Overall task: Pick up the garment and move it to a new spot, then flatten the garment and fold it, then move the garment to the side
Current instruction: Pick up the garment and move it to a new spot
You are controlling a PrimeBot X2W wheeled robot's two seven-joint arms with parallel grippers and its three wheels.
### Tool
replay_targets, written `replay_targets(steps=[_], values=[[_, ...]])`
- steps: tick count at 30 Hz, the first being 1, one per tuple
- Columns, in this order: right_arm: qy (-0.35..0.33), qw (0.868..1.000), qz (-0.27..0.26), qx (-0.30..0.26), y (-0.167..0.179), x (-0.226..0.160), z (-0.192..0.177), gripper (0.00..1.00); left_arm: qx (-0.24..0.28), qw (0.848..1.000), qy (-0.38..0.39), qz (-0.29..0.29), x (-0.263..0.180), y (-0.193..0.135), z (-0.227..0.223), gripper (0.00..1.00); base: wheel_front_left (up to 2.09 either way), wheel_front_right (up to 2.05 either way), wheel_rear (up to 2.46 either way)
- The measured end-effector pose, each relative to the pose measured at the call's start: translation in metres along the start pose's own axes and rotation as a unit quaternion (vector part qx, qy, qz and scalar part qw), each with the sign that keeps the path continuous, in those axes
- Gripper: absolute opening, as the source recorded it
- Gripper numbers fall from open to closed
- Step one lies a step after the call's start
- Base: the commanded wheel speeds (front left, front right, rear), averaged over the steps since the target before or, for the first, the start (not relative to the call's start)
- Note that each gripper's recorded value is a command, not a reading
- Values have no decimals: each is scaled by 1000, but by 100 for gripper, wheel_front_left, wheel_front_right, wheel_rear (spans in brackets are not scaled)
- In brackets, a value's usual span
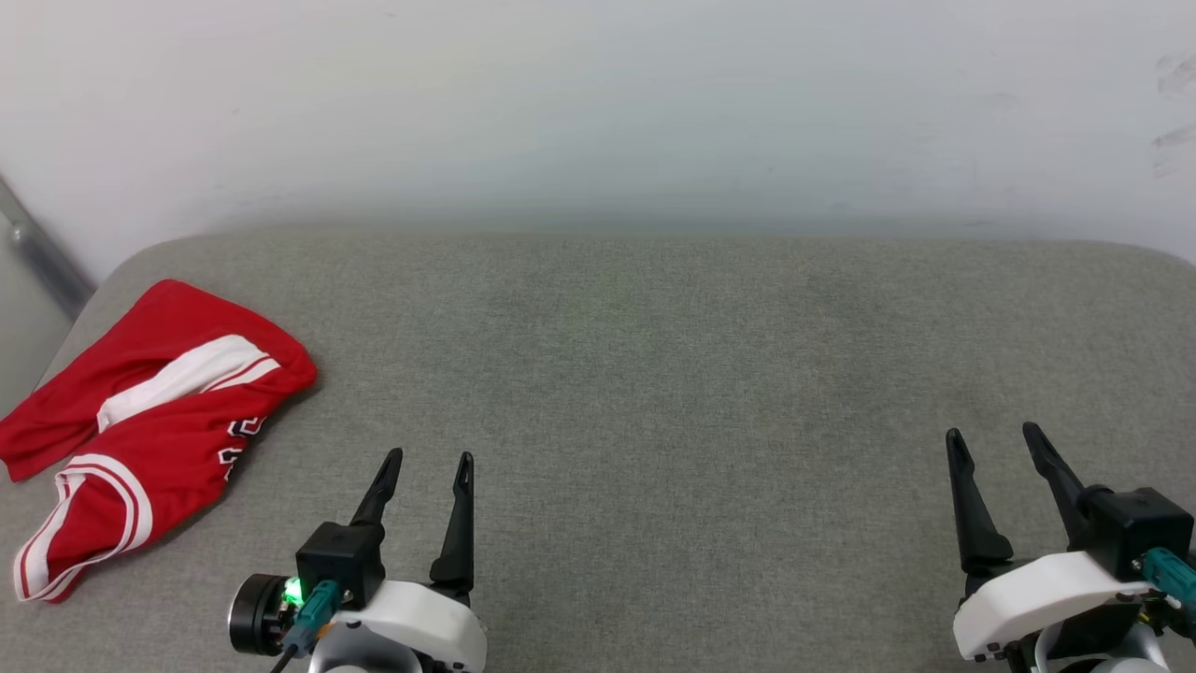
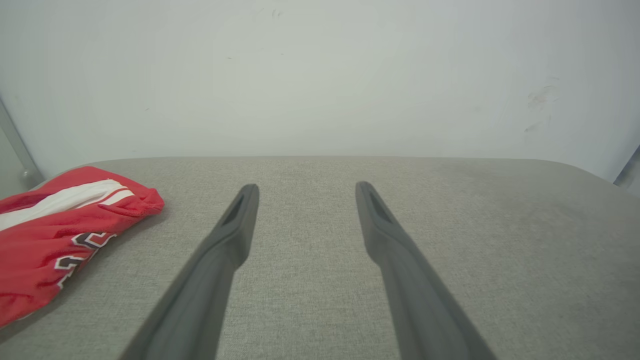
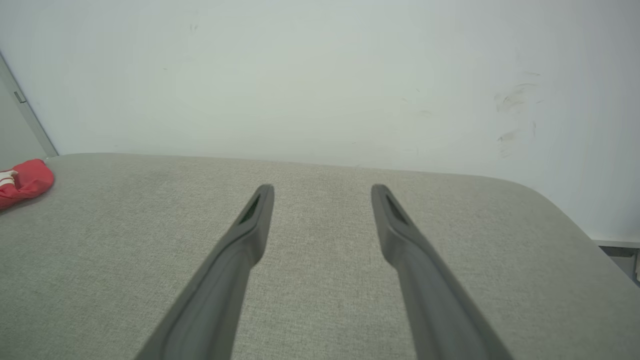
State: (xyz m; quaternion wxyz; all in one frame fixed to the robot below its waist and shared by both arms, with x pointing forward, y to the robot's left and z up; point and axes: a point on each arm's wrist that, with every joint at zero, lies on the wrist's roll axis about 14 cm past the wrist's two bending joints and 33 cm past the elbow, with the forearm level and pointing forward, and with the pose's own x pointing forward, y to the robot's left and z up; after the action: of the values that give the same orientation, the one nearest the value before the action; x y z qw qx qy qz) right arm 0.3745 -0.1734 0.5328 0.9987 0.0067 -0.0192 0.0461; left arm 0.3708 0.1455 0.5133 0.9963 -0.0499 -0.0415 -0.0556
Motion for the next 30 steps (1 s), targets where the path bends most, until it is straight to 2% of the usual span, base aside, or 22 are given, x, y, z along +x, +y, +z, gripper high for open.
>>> replay_targets(steps=[7,12,21,30], values=[[-8,1000,7,-21,4,4,4,100,11,1000,-9,10,0,6,4,100,0,0,0],[-9,999,35,-24,22,12,4,100,4,999,-17,43,-5,25,10,100,0,0,0],[-19,992,124,-14,84,34,9,100,1,990,-28,139,-37,78,18,100,0,0,0],[-24,975,219,-5,153,48,12,100,9,969,-40,242,-87,132,29,100,0,0,0]])
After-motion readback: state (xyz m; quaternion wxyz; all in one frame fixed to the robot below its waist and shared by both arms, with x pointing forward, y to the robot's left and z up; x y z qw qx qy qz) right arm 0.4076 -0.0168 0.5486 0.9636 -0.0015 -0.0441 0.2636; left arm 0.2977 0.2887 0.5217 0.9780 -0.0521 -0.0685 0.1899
